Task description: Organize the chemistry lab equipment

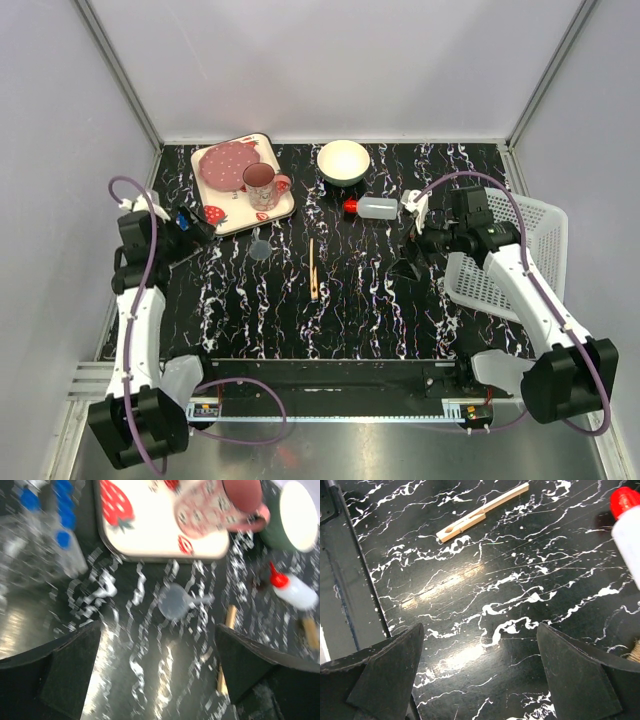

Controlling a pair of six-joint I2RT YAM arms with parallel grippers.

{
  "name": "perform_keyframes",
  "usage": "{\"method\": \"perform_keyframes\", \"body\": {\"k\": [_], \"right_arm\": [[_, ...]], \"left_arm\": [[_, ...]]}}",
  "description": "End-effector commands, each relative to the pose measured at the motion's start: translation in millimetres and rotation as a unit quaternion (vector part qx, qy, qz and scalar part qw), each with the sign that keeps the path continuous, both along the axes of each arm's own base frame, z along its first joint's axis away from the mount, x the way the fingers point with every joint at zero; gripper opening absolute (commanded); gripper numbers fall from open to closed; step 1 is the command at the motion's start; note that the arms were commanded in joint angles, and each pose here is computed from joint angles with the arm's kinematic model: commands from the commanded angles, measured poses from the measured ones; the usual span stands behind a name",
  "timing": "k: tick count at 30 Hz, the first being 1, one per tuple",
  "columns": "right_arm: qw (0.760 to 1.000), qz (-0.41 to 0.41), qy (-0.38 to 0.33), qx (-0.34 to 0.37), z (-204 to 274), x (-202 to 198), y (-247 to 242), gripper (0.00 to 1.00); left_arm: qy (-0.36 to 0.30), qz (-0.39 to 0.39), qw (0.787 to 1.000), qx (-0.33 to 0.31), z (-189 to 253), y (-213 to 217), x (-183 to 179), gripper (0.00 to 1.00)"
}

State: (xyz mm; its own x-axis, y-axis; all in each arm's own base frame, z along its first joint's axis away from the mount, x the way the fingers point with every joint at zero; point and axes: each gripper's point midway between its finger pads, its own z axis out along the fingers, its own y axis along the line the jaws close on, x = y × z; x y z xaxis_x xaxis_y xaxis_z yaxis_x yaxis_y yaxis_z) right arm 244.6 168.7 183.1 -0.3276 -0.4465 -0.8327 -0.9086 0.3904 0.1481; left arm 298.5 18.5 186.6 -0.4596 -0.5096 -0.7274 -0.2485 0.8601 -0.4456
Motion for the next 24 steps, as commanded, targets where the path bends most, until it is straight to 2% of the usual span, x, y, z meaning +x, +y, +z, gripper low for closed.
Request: {"method": "perform_keyframes", "body": {"k": [1, 5, 6, 12, 16, 21, 24], "right_arm": [[0.998, -0.055, -0.027, -0.022, 22, 11, -13, 1.00], [0.992, -0.120, -0.007, -0.047, 27, 25, -26, 1.00], [0.991, -0.125, 0.007, -0.048, 24, 26, -26, 1.00], [0.991, -0.119, 0.048, -0.024, 23, 19, -16, 1.00], [0.990, -0.127, 0.055, -0.028, 20, 19, -20, 1.00], [0.988, -0.134, 0.070, -0.017, 18, 20, -23, 1.00], [0.987, -0.138, 0.074, -0.012, 18, 22, -25, 1.00]], "left_arm": [[-0.017, -0.115, 0.987, -0.112, -3, -65, -23, 0.99], [-0.003, -0.153, 0.980, -0.126, -16, -104, -41, 0.99], [0.002, -0.180, 0.974, -0.137, -16, -125, -49, 0.99], [0.035, -0.208, 0.968, -0.133, -28, -174, -70, 0.99], [0.083, -0.190, 0.974, -0.092, -49, -192, -73, 0.99], [0.140, -0.202, 0.969, -0.031, -67, -222, -83, 0.99], [0.169, -0.180, 0.969, 0.009, -77, -230, -80, 0.99]]}}
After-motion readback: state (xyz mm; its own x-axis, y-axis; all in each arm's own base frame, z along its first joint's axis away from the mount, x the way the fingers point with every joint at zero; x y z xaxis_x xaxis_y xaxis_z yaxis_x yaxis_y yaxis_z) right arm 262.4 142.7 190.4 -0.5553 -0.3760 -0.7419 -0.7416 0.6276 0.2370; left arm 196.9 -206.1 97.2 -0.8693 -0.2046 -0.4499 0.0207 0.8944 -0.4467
